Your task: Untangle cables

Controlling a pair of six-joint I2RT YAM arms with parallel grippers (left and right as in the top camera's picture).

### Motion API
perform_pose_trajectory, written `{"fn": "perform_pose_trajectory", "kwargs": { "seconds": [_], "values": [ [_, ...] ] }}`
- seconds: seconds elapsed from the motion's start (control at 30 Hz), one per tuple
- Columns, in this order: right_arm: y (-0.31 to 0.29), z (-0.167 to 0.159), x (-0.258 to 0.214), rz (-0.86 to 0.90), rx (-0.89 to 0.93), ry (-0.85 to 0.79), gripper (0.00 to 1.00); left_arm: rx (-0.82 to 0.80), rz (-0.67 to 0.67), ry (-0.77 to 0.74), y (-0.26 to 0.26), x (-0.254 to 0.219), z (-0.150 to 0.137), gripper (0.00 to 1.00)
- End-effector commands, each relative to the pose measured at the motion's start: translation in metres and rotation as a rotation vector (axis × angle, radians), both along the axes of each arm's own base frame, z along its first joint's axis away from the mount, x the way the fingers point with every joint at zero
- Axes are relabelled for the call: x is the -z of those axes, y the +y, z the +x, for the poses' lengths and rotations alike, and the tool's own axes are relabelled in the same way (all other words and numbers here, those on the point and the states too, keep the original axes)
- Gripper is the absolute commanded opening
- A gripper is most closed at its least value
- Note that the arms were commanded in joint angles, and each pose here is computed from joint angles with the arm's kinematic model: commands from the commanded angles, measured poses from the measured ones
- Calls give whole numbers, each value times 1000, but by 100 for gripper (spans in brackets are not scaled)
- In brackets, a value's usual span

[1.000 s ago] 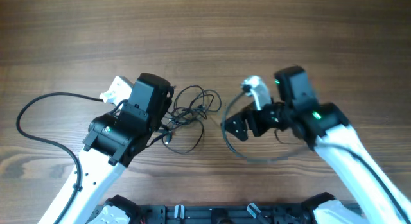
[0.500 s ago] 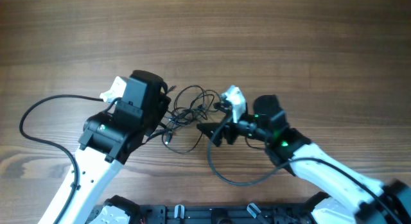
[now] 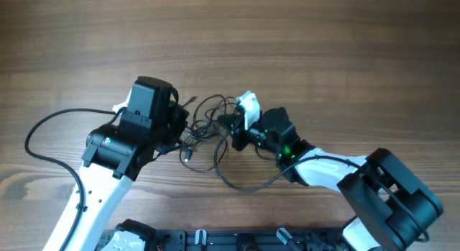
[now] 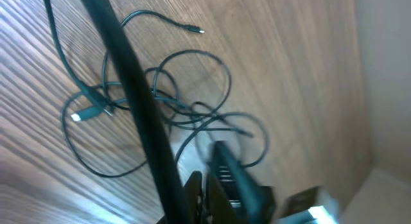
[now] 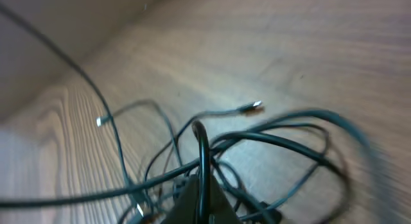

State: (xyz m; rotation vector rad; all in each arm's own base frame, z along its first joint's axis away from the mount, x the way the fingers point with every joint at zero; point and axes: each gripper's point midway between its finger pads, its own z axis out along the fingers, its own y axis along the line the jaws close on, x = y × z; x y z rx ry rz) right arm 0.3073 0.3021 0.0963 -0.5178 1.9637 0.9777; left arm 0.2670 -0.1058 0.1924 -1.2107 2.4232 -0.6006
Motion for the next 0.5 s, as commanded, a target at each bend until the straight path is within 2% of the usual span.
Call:
{"fn": "perform_pose_trajectory", "kwargs": {
  "seconds": [0.0,0.07,0.17,0.23,0.3,0.37,0.47],
  "values": [
    [-37,36,-45,126,173,18,4,214,115,-2,2,4,-12,4],
    [-78,58,-28,77,330,78,4,335,117,-60,-6,-6,-16,4],
    [-152,78,12,74,635,299,4,505,90,-215,-19,-36,-29,4],
    [-203,82,32,39,765,376,4,516,102,-337,-13,-63,-41,4],
    [-239,80,45,22,859,435,4,448,127,-447,5,-88,-49,4],
    [-273,74,56,10,946,493,4,312,201,-547,38,-111,-55,4],
    [-321,62,69,-46,1032,532,4,-9,371,-654,107,-141,-68,4]
  ]
}}
